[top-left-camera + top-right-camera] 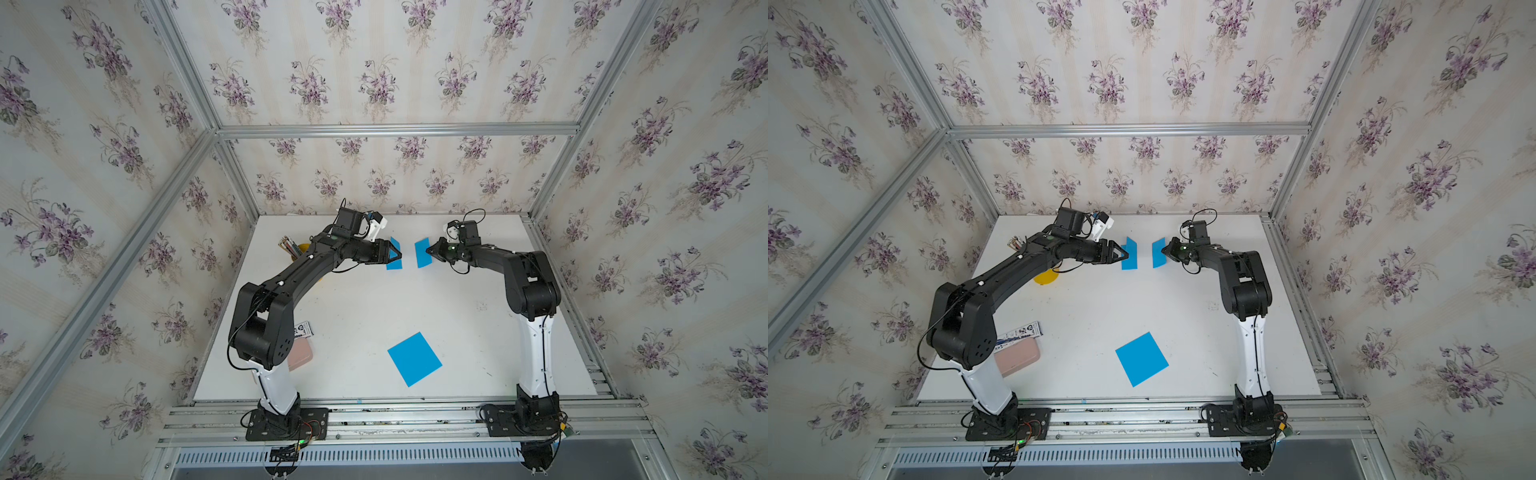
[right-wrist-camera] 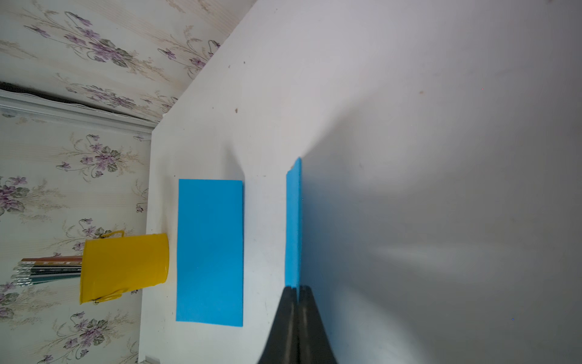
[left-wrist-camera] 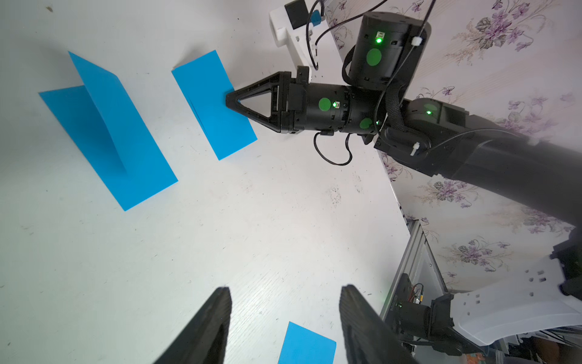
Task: Fold the square paper along the opposite sides
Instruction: Place the paper at the center of the board.
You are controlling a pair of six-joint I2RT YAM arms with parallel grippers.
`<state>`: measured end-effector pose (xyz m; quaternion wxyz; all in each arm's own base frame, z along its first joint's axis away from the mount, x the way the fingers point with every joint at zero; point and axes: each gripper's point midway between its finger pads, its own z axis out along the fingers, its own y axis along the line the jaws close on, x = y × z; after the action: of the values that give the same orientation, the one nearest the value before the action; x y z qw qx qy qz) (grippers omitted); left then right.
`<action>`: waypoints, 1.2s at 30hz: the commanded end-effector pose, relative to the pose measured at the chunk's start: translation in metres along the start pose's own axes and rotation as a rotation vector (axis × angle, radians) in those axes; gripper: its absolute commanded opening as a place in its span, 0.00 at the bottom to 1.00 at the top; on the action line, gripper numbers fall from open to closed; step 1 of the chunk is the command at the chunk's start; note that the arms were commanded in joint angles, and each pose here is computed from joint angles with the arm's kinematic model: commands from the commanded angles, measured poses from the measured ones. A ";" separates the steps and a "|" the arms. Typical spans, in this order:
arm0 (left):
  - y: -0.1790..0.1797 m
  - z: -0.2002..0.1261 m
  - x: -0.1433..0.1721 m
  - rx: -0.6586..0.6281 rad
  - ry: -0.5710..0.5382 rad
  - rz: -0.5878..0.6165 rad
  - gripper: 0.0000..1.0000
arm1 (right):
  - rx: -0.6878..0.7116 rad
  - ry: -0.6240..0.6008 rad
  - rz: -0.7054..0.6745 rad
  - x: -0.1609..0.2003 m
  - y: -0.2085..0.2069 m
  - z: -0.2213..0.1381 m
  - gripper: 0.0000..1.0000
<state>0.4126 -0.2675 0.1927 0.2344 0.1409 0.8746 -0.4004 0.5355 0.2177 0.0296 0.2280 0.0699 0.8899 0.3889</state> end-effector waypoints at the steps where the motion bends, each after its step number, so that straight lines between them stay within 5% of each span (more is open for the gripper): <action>1: -0.004 -0.002 -0.004 0.017 -0.014 0.026 0.60 | 0.062 0.040 0.011 0.008 -0.013 0.006 0.05; 14: -0.004 -0.006 -0.005 0.018 -0.020 0.025 0.60 | 0.123 0.040 0.015 0.005 -0.024 0.015 0.15; 25: -0.007 -0.008 -0.006 0.022 -0.027 0.033 0.60 | 0.171 0.032 -0.001 0.004 -0.028 0.010 0.38; 36: -0.008 -0.009 -0.006 0.022 -0.028 0.034 0.60 | 0.245 0.031 -0.052 0.001 -0.032 0.005 0.49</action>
<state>0.4110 -0.2642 0.1987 0.2399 0.1419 0.8718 -0.4028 0.5540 0.2145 0.0256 0.2452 0.0552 0.9104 0.3287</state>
